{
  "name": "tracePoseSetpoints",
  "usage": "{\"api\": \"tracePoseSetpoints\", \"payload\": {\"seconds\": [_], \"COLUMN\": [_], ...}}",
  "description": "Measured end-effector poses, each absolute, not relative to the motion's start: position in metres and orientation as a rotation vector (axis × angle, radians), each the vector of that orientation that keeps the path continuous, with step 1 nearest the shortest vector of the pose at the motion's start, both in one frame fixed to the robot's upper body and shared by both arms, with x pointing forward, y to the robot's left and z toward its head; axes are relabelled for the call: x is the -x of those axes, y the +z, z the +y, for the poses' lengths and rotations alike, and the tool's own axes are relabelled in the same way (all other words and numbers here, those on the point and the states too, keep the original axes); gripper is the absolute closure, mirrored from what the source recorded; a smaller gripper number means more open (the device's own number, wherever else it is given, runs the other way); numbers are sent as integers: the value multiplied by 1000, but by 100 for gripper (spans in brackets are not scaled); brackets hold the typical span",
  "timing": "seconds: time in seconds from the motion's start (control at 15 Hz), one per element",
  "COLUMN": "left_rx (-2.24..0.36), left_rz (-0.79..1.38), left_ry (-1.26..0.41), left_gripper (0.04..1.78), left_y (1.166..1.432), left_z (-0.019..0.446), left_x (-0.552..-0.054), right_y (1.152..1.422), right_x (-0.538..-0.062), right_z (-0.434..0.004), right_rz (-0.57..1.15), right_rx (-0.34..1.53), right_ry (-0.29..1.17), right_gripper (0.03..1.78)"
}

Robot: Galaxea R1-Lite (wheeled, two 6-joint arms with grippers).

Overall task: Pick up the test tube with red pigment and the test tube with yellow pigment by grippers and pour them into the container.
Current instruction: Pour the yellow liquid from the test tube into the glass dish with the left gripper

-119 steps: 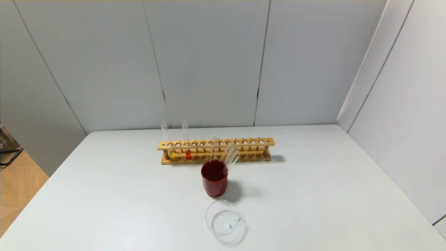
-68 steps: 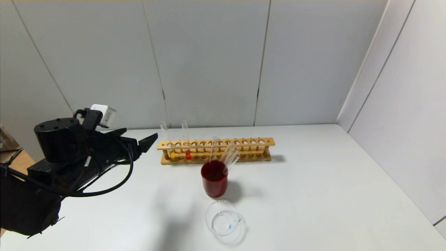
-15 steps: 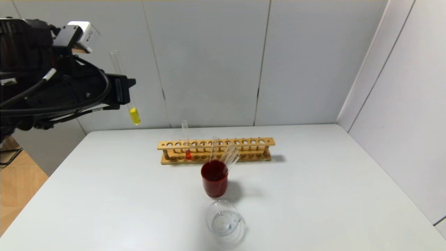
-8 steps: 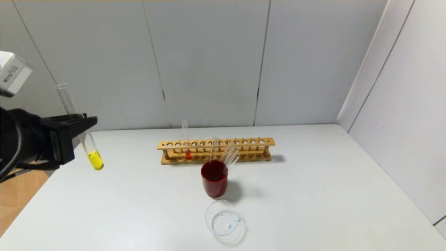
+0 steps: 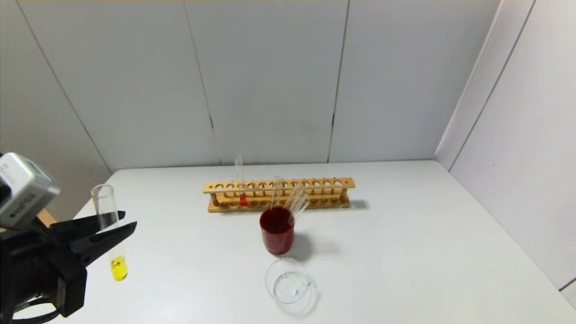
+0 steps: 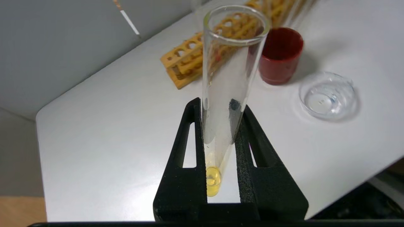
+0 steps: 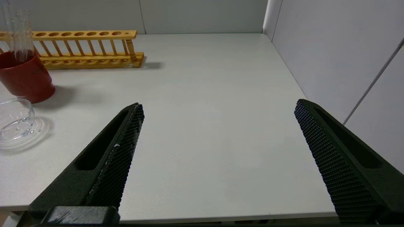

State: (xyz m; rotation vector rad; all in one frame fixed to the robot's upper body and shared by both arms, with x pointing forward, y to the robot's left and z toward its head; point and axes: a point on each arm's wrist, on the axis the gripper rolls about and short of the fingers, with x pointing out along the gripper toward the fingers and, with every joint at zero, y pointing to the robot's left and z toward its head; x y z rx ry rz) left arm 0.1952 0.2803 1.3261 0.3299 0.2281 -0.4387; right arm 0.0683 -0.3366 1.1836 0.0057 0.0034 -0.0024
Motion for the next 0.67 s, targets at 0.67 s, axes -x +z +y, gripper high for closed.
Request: {"api": "tracePoseSetpoints", "payload": {"seconds": [0.67], "left_rx": [-729], "left_rz": [388], "left_ry": [-440], "left_gripper": [151], "left_y": [1286], "left_z": [216], "left_x": [-236], "right_y": [1184], "right_x": [-68], "right_z": [-337], "right_rz": [3], "right_rx": [-6], "right_ry": [-2], "right_gripper": [7]}}
